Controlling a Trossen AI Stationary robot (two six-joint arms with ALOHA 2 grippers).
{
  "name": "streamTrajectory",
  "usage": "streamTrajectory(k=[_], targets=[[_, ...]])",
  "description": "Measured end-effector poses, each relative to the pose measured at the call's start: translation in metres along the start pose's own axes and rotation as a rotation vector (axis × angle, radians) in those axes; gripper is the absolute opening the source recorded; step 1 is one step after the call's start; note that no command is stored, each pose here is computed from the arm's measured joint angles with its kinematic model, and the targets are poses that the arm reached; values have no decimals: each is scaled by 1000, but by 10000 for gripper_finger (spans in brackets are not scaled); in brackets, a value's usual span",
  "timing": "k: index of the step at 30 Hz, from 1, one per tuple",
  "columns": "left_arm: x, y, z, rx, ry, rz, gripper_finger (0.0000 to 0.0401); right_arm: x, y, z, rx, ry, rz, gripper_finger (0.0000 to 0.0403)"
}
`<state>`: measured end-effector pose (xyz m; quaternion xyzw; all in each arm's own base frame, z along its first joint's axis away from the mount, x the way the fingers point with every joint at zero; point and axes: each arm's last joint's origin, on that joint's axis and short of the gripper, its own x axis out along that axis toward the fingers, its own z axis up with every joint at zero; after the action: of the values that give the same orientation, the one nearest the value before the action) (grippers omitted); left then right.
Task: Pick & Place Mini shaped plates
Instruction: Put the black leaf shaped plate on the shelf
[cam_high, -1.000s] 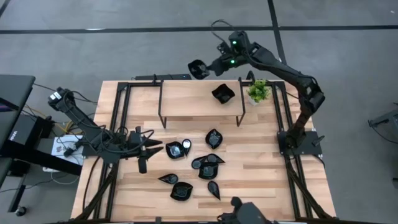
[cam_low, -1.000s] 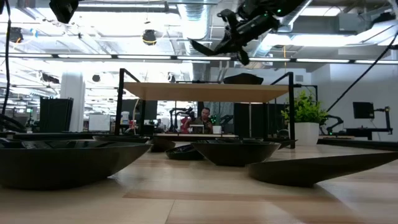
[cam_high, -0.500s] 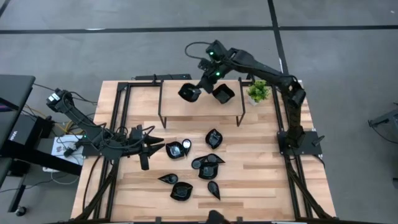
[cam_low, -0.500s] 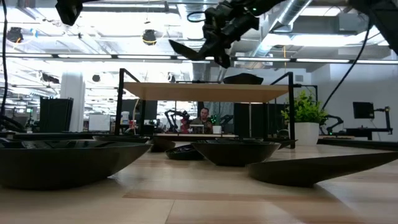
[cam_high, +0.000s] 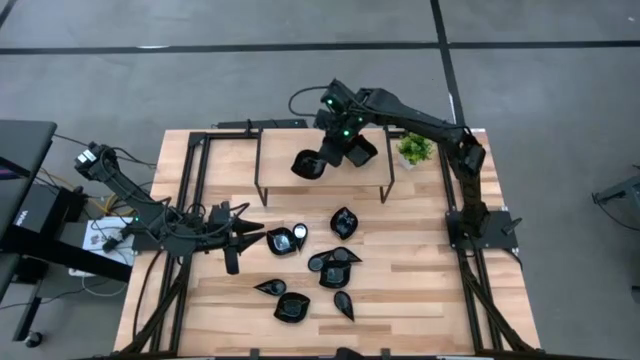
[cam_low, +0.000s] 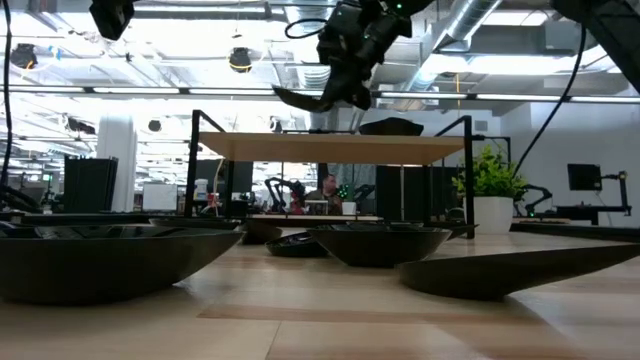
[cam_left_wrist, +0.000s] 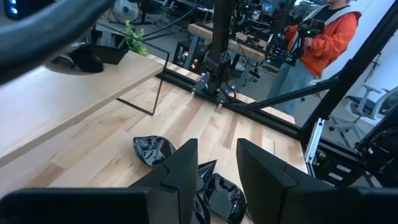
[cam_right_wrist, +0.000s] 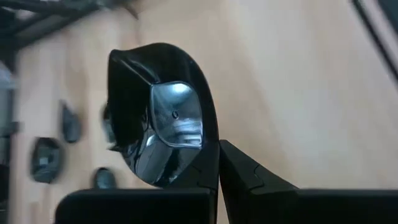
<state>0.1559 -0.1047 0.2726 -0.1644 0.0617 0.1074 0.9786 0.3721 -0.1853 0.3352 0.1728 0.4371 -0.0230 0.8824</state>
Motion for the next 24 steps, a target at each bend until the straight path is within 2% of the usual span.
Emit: streamTrajectory(k=[3, 14, 24], targets=[[0, 0, 0, -3, 0, -4, 113, -2, -6, -1, 10, 9, -51, 1], [0, -1, 1, -9, -5, -7, 113, -14, -33, -11, 84, 59, -122, 1], [0, -1, 1, -3, -5, -7, 113, -12, -28, -14, 46, 103, -107, 1]])
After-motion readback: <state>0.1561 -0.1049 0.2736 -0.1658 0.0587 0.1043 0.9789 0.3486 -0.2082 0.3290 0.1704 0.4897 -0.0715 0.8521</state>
